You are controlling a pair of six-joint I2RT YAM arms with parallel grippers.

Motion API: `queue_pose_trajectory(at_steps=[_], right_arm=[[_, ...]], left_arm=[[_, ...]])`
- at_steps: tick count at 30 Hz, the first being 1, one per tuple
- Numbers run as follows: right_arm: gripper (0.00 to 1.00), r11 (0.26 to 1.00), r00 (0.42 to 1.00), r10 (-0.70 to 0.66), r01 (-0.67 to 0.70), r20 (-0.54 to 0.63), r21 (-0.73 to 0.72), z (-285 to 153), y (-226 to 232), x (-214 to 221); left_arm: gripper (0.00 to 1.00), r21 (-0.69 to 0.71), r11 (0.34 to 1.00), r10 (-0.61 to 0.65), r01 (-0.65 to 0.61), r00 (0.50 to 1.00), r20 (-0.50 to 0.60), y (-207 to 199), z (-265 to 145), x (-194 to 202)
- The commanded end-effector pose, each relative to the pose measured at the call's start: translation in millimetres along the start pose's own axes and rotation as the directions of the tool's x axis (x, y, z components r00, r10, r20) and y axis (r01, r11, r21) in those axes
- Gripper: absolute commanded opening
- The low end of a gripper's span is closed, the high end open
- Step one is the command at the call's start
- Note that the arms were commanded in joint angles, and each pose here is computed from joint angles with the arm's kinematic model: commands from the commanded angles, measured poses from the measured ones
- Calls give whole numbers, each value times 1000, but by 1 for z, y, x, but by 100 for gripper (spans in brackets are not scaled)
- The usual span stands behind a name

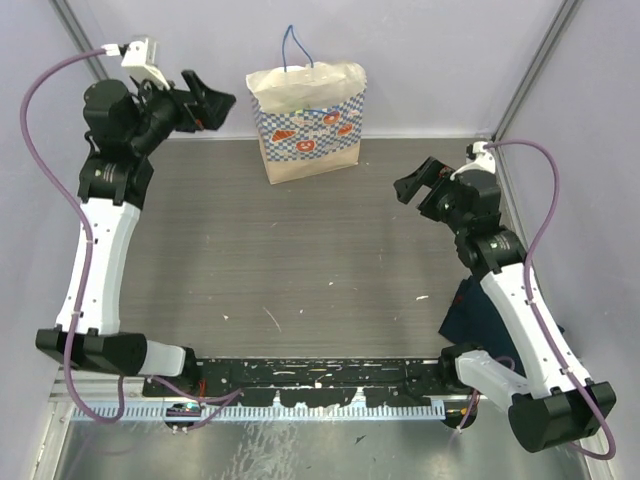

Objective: Take the snacks out of the paper bag
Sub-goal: Move the paper bag to the center of the board.

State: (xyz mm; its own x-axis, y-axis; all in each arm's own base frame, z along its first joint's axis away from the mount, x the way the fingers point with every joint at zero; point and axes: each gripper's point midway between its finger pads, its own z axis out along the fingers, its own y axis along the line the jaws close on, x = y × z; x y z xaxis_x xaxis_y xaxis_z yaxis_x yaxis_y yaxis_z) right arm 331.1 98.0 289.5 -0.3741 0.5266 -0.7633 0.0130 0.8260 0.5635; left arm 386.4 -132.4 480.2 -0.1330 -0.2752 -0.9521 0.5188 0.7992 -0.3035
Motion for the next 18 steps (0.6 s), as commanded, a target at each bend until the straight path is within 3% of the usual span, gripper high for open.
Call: queue_pose_trajectory(at_steps=[1, 7, 14, 18], right_arm=[[100, 999, 998, -42, 41, 52, 28, -19, 11, -33], [100, 989, 987, -148, 147, 55, 25, -9, 21, -49], [100, 991, 989, -135, 135, 54, -13, 18, 38, -57], [100, 988, 988, -143, 146, 56, -47, 26, 50, -53]], left_arm=[[98, -341, 940, -15, 26, 999, 33, 64, 3, -15], [100, -406, 904, -137, 138, 990, 32, 97, 38, 10], [100, -457, 884, -81, 99, 995, 59, 122, 67, 5], [99, -529, 848, -50, 35, 999, -13, 147, 102, 24]])
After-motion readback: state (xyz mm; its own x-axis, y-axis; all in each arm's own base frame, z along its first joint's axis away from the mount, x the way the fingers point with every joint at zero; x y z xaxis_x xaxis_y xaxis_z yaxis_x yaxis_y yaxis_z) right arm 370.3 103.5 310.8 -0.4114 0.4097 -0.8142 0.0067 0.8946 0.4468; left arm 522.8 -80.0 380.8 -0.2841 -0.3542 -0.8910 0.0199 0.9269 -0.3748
